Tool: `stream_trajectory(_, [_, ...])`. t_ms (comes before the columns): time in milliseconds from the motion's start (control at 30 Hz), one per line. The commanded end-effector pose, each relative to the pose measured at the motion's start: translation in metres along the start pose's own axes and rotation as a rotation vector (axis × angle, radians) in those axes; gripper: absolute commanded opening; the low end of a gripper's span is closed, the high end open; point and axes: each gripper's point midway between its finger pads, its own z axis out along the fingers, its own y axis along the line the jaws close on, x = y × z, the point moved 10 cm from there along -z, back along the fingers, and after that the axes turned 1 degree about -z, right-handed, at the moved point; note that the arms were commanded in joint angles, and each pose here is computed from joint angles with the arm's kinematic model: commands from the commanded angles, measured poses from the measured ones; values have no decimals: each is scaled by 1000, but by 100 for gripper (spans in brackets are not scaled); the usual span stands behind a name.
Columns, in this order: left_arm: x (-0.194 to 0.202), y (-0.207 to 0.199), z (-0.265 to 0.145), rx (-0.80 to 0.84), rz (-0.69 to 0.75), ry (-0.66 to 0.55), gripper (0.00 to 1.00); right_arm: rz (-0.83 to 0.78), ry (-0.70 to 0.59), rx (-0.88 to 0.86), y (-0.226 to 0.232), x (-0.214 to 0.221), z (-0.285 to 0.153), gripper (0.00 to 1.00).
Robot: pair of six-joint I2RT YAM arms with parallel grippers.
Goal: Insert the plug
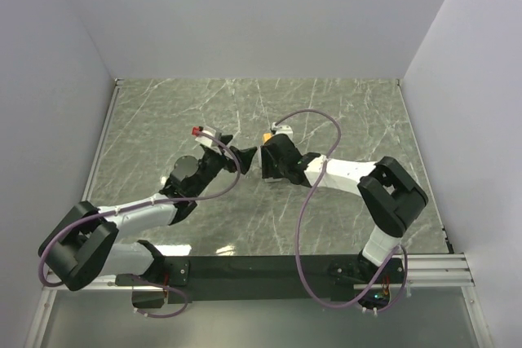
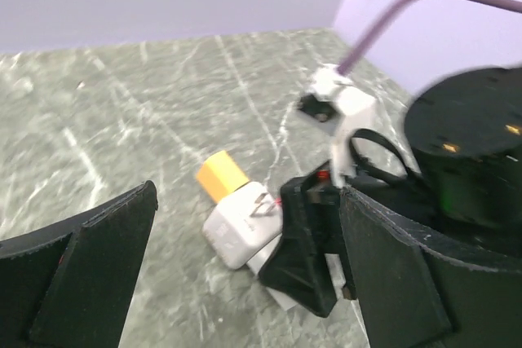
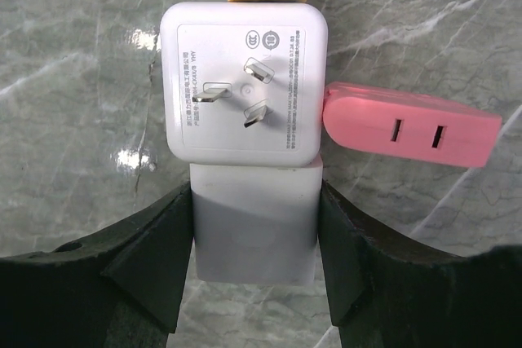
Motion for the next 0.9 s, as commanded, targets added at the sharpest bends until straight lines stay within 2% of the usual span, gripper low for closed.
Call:
stream_trajectory(0, [-10,6,-4,-81,-90,-33,100,22,-48,72,-1,-7,1,11])
stream_trajectory(200, [-18,13,-6,-152,-125,-26,99,34,-103,15,3,-17,-14,33])
stream_trajectory(400, [-22,18,-8,-205,-139,-10,99,41,-193,-73,6,-29,-36,48])
stream_trajectory(467, [-24,20,-9,-226,-144,-3,100,36,-231,-85,5,-34,-45,51])
stream_trajectory(500, [-24,21,-9,-232,-144,0,99,35,-246,-94,5,-36,-49,58])
stream_trajectory(533, [-27,22,-9,-248,-145,-7,99,26,-272,-112,5,-40,-55,82])
stream_trajectory(567, [-27,24,-9,-261,-143,1,99,23,-282,-118,5,-41,-58,94])
stream_trajectory(867, [-33,34,-10,-335,-154,16,99,61,-384,-108,-7,-42,-78,95])
